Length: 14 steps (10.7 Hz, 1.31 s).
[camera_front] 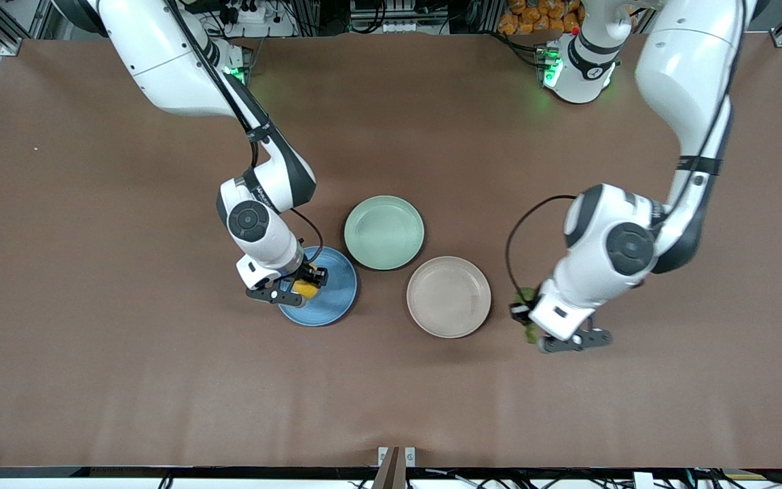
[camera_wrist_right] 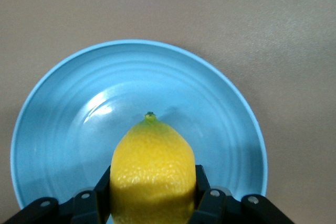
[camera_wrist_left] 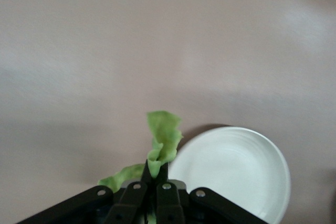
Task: Place lemon and lettuce in plates
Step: 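Carry the lemon to the blue plate while the left gripper carries the lettuce, then open both grippers, releasing the lemon and the lettuce onto the plates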
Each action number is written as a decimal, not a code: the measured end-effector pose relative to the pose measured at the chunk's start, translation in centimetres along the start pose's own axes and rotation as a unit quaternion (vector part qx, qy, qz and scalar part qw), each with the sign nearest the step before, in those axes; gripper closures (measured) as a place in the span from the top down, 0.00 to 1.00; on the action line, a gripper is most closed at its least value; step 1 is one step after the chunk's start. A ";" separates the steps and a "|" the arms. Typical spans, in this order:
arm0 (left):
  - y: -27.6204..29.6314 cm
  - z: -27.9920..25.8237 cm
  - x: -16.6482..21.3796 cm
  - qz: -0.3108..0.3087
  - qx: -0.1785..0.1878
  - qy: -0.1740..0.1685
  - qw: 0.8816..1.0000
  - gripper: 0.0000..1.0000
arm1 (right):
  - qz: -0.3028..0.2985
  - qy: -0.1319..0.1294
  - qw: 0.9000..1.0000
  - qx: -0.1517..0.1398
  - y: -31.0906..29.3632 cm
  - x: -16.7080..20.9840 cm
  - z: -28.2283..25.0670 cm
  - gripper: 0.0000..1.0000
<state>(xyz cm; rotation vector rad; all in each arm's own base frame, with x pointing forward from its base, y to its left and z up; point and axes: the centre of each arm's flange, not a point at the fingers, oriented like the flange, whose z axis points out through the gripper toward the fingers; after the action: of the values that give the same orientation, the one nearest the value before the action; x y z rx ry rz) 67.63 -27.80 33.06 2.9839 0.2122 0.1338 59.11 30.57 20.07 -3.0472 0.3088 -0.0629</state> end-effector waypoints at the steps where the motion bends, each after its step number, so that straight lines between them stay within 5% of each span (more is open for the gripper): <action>1: 2.0 0.3 -1.3 -0.009 -0.001 -0.003 1.000 0.04 | -0.003 0.002 1.000 -0.001 0.0 0.0 -0.1 0.62; 3: 5.4 0.9 -3.8 -0.017 -0.001 -0.011 1.000 0.04 | -0.021 0.012 1.000 -0.011 -0.1 0.1 -0.2 0.70; 5: 8.1 1.8 -6.0 -0.009 0.001 -0.019 1.000 0.04 | -0.033 0.021 0.999 -0.016 -0.4 0.3 -0.5 0.99; 7: 9.1 2.6 -7.1 -0.002 0.003 -0.025 1.000 0.04 | -0.034 0.029 0.999 -0.012 -0.8 0.9 -1.3 1.00; 9: 9.0 2.9 -7.1 -0.001 0.006 -0.025 1.000 0.23 | -0.030 0.028 0.999 -0.015 -0.9 1.8 -2.4 1.00; 14: 8.0 2.5 -6.0 0.008 0.023 -0.004 1.000 0.93 | -0.040 -0.013 0.998 -0.054 1.8 5.5 -10.1 1.00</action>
<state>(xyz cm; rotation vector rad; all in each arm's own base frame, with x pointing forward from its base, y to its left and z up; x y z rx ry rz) 63.03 -36.90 31.37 3.0325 0.1940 0.1197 63.61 26.97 30.15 -3.1644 0.1961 -0.0123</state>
